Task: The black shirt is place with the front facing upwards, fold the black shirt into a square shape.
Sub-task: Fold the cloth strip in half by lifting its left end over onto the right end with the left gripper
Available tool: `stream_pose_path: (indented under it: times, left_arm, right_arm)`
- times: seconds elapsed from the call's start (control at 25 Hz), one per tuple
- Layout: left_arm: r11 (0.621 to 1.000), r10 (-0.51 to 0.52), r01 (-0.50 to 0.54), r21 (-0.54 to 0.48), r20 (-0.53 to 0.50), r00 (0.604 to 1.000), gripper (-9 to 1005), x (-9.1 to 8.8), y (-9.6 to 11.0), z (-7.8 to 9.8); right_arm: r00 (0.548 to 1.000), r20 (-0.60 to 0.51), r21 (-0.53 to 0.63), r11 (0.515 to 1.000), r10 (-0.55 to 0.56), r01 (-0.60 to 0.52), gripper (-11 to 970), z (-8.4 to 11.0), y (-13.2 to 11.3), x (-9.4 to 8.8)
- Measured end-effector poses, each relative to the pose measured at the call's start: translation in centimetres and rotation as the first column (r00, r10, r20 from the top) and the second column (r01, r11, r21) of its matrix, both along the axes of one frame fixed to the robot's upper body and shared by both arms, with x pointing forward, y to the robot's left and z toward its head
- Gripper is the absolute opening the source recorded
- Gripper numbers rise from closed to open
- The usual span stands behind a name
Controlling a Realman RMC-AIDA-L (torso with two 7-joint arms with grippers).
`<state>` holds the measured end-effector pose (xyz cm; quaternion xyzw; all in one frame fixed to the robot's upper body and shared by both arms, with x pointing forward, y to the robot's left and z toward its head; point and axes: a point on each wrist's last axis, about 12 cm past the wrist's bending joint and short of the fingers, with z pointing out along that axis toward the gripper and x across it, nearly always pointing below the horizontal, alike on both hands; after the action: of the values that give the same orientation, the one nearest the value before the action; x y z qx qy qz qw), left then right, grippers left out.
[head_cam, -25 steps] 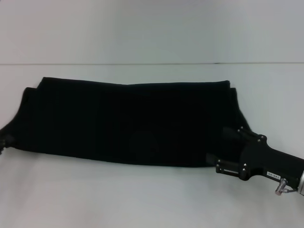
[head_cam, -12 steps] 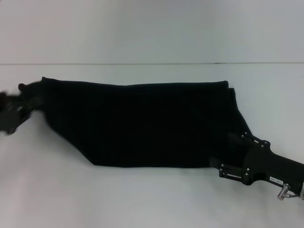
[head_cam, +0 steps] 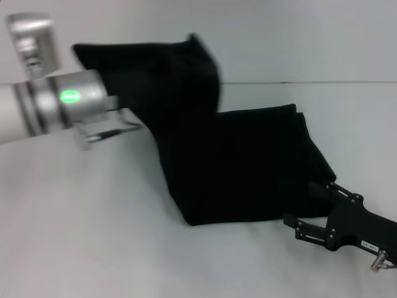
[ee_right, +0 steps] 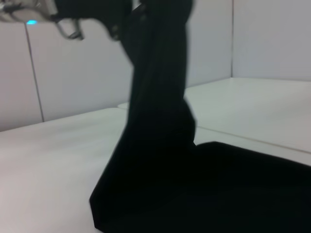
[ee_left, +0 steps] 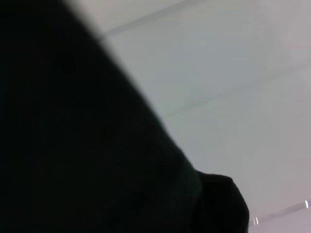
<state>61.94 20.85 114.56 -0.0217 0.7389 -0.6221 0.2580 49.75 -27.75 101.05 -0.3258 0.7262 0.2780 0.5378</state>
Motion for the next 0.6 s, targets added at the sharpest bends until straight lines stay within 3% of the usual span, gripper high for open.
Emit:
stream_pose_path:
  times: [0.04,0.08,0.32,0.6]
  left_arm:
    - [1.000,0.000,0.000,0.000,0.000,1.000,34,0.0,0.0,0.0]
    - [0.999,-0.052,0.052,0.016,0.016,0.998,34,0.2,-3.3,-0.1]
    - [0.989,-0.142,0.143,0.036,-0.019,0.990,34,-1.0,-9.2,-2.7]
    - [0.990,-0.126,0.128,0.051,-0.046,0.991,33,-2.4,-10.9,-5.0]
  right_arm:
    - [1.000,-0.002,0.001,1.000,-0.003,0.003,944,-0.1,-0.1,-0.1]
    - [1.000,-0.005,0.002,1.000,-0.007,0.007,944,-0.1,-0.2,-0.2]
    - [0.999,-0.015,-0.001,0.999,-0.036,0.036,944,-0.4,-0.5,-0.5]
    - [0.998,-0.022,-0.020,0.998,-0.052,0.051,944,-0.5,-0.3,0.2]
